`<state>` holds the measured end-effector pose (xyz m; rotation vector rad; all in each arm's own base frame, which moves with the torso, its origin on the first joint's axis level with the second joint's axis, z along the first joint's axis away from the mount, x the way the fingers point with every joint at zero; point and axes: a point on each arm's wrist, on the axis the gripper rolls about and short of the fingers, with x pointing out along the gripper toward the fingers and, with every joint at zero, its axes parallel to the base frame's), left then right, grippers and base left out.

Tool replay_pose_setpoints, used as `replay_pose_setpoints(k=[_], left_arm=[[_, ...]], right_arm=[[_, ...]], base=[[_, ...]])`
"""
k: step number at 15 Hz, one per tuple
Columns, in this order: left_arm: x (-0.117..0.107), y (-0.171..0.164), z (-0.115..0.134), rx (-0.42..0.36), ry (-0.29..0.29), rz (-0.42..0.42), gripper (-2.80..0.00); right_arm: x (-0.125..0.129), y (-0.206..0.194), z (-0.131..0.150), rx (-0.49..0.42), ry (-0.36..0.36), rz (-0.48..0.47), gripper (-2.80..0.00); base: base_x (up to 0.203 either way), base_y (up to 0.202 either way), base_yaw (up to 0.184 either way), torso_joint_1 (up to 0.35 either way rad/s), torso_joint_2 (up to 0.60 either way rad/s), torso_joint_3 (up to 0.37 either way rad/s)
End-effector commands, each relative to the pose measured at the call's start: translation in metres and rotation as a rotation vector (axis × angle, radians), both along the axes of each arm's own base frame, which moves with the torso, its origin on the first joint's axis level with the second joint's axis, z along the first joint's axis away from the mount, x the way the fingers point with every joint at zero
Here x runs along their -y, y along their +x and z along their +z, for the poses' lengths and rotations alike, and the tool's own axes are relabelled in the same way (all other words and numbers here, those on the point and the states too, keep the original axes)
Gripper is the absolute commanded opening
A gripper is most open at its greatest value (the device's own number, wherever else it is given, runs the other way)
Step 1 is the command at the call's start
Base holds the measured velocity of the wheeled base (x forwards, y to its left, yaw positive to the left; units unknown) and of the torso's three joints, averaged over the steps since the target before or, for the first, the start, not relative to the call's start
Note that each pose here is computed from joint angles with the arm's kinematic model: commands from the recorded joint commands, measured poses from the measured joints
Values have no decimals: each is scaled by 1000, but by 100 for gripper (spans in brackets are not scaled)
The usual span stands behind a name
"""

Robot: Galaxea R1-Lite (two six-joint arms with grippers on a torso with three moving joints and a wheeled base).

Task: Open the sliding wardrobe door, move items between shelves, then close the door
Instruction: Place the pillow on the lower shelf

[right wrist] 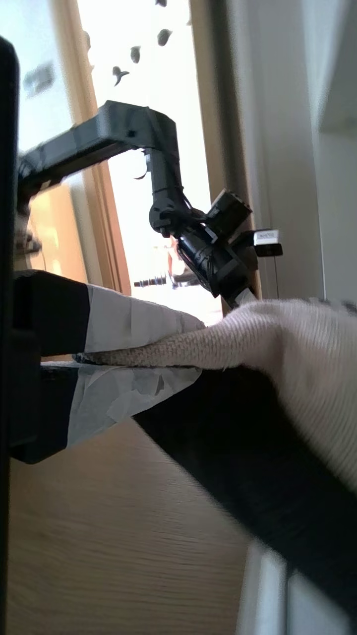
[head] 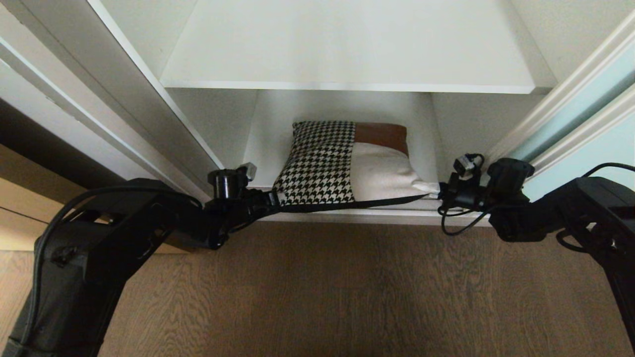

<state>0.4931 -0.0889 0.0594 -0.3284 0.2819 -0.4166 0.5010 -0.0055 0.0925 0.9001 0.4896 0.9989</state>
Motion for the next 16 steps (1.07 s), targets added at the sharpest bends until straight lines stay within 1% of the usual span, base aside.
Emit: replay_pose_setpoints(k=[1,3,6,9,11,13,14,16], left_arm=[[-3,7,5,-36,6,53,-280],[-4,13,-2,-85,13,70,-280],[-3,12,-6,-100,28,68,-280],[-4,12,-11,-100,37,116,-280],[-4,12,-16,-48,33,116,-280],[-5,10,-22,61,13,115,-280],[-5,7,-28,70,19,111,-280],[-5,6,-29,63,26,108,-280]], right_arm=[[2,12,-13,-91,6,0,-280],[2,14,-18,-98,6,-1,-280],[2,13,-19,-102,6,-4,-280],[0,12,-19,-105,6,-5,-280],[0,13,-19,-104,6,-8,-280],[0,13,-19,-105,6,-11,-280],[0,13,-19,-105,6,-11,-280],[0,13,-19,-105,6,-11,-280]], base=[[0,0,0,0,0,0],[0,0,0,0,0,0],[0,0,0,0,0,0],[0,0,0,0,0,0],[0,0,0,0,0,0],[0,0,0,0,0,0],[0,0,0,0,0,0],[0,0,0,0,0,0]])
